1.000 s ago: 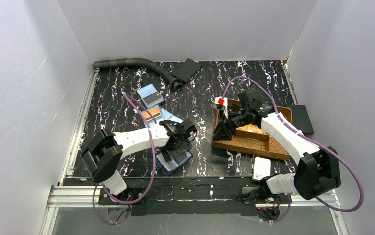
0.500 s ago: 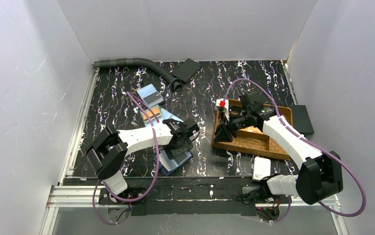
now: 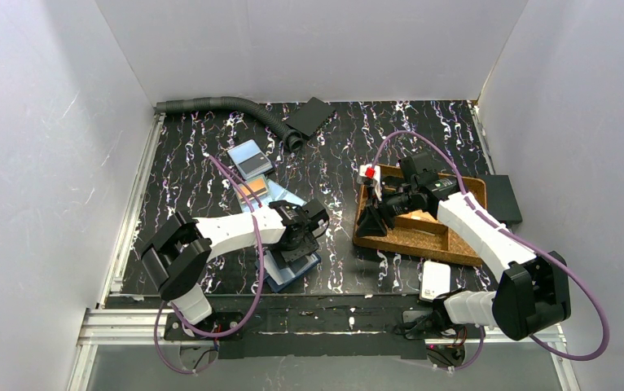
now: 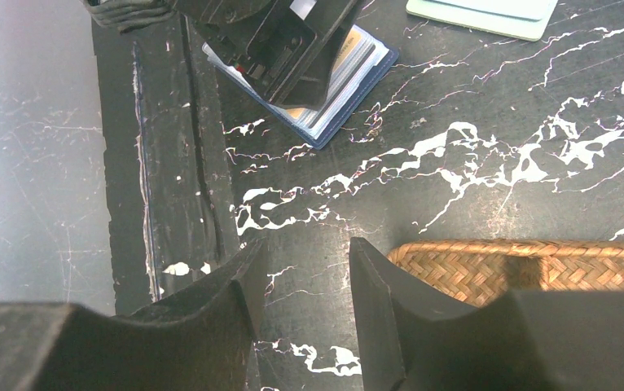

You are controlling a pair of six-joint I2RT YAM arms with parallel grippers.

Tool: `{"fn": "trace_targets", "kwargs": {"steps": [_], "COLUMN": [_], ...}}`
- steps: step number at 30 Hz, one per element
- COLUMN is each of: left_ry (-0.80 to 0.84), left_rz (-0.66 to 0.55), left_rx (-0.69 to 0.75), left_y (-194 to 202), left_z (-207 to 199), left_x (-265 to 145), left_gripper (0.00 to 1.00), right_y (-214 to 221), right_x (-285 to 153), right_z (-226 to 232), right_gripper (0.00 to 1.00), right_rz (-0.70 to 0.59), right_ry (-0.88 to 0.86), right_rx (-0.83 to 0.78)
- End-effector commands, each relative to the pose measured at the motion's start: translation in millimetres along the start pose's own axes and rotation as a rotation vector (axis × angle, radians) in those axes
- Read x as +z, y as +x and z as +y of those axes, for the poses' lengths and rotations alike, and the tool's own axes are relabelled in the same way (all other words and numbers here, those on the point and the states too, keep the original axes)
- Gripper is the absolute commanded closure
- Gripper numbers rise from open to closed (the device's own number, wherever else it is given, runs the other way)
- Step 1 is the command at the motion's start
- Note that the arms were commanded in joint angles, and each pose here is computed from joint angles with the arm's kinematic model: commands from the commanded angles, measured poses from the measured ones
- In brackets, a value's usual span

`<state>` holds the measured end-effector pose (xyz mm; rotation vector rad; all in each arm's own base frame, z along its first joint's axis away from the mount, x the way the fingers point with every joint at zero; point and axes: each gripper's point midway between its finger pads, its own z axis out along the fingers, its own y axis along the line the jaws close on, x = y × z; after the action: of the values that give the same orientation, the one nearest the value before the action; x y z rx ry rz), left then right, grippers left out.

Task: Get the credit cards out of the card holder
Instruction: Remove the credit card from the card holder.

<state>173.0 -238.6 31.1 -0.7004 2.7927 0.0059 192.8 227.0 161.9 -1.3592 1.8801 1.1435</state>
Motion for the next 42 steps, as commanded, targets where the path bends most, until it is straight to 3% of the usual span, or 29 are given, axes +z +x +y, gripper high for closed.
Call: {"fn": "trace_targets", "kwargs": {"steps": [1, 31, 42], "left_ry": [-0.03, 0.116, 0.177], "left_rz": [-0.019, -0.116, -0.141], "left_rx": [0.007, 0.005, 0.031], "left_y": [-1.1, -12.7, -15.3], "left_z": [15.8, 41.1, 44.6], "left_x": [-2.1, -5.2, -8.1], "left_gripper": [0.35, 0.42, 0.59], "right_y": [-6.9, -1.4, 1.9], "right_x": [-0.9, 6.0, 20.2], "right_z": [3.1, -2.8, 7.7], "right_gripper": [0.5, 0.51, 0.51], "right_rz": [-0.024, 0.015, 0.087], "right_ry": [-0.005, -0.017, -0.062], "right_rx": [-0.024, 0.014, -0.017]}}
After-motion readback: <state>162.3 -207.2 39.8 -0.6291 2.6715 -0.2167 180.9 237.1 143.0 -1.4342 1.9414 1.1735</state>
